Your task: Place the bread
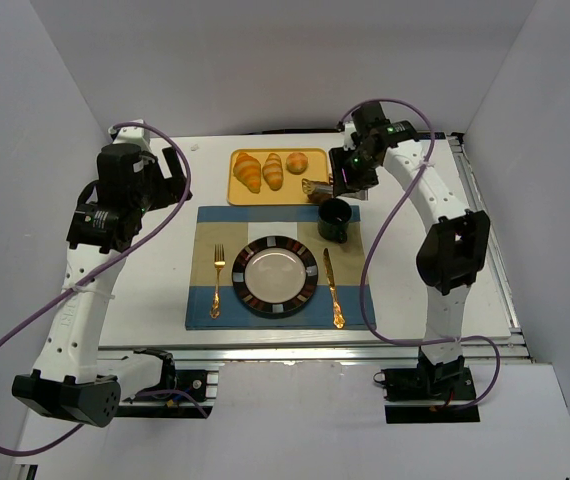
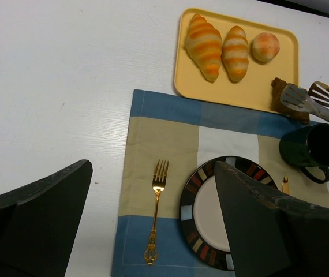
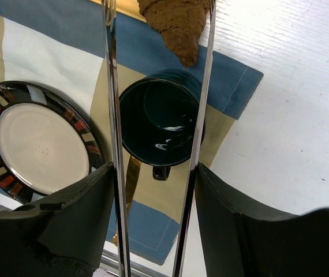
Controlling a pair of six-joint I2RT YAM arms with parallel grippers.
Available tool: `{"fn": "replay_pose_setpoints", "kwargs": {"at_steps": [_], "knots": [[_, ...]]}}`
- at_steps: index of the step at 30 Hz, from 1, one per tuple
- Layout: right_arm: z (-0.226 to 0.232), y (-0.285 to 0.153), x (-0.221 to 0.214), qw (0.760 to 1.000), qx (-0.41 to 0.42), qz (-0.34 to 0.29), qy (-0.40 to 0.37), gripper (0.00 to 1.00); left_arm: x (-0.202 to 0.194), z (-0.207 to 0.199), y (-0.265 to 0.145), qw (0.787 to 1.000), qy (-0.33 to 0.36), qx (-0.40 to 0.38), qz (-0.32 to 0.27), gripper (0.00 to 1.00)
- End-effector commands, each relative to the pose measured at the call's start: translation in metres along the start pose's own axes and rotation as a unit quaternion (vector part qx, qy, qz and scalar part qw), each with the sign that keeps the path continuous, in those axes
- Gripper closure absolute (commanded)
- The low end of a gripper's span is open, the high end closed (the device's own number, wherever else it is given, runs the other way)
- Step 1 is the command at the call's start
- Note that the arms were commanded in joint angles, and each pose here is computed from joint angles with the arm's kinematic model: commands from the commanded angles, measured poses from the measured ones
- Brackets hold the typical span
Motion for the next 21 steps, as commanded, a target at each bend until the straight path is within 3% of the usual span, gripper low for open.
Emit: {"fn": "replay_pose_setpoints", "kwargs": {"at_steps": [1,15,21], "knots": [[0.006,0.004,0.001,1.000,0.006,0.002,-0.011,0.39,0.000,0.002,-0.009,1.000,0.005,0.001,-0.007,0.02],[0.002,0.018,-0.001,0.999,-0.040,0.009,-0.018,0.44,-0.002,0.003,-0.010,1.000,0.009,0.004,-0.002,0.02],[0.003,0.012,0.001,0.999,-0.046,0.000,-0.019,0.70,-0.003,0.004,-0.011,1.000,0.009,0.007,-0.002,0.02]]}}
Point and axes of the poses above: each gripper's point midway between its finger pads, its own y axis out along the fingers, its own z axis along the line the jaws close on, x = y × z, the point moved 7 cm from there along -y, back along the fingers, and after that the axes turned 10 degrees about y, right-handed, at the moved point
